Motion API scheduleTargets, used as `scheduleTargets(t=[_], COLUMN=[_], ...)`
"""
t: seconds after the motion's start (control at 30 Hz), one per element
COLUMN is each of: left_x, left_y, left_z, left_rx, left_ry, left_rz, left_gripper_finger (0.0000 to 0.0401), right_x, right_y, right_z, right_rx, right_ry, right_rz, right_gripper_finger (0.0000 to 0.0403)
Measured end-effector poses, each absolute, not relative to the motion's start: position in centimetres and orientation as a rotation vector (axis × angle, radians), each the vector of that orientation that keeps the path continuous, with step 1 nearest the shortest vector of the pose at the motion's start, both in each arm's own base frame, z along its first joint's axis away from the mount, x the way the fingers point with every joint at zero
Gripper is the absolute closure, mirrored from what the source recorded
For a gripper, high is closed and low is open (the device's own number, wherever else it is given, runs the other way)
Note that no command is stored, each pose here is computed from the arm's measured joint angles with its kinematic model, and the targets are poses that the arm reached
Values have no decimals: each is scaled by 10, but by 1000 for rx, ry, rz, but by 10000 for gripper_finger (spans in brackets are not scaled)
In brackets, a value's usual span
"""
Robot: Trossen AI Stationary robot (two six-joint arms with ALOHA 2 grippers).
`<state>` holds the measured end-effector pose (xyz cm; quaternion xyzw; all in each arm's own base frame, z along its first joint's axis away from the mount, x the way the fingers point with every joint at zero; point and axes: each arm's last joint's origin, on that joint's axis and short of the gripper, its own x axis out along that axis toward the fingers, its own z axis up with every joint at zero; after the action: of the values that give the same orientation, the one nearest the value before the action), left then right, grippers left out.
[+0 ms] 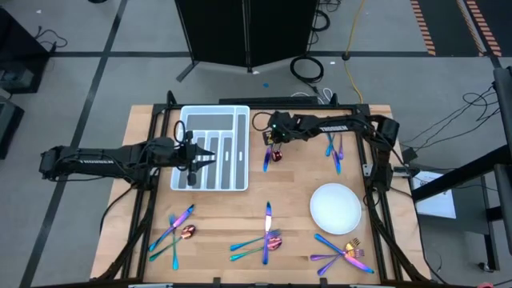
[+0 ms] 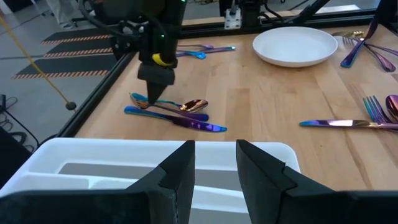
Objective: Sort silverware
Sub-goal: Put the iridescent fork into the white silverware tray
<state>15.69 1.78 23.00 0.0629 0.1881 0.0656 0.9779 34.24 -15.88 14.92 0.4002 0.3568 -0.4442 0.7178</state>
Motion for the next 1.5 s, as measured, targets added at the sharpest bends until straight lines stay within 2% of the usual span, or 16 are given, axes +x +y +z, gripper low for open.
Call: scheduleTargets(t=[0.43,0.77,0.93,1.3,1.5], left_x=[157,157,157,157,157], left_y=[18,18,18,18,18], left_z=[229,229,229,229,229], left_rx=[126,127,127,127,126], left_ry=[389,388,388,390,391], left_rz=[132,132,132,132,132], left_gripper_finger=[283,283,283,283,283], right_x=[345,345,344,339,346], right_y=[-160,-160,-160,-156,-139], right_z=[134,134,138,198,238], right_rx=[882,872,880,838,690], right_ry=[827,842,825,625,463], right_rz=[-985,-954,-968,-905,-742], right_gripper_finger=[310,394,397,402,402])
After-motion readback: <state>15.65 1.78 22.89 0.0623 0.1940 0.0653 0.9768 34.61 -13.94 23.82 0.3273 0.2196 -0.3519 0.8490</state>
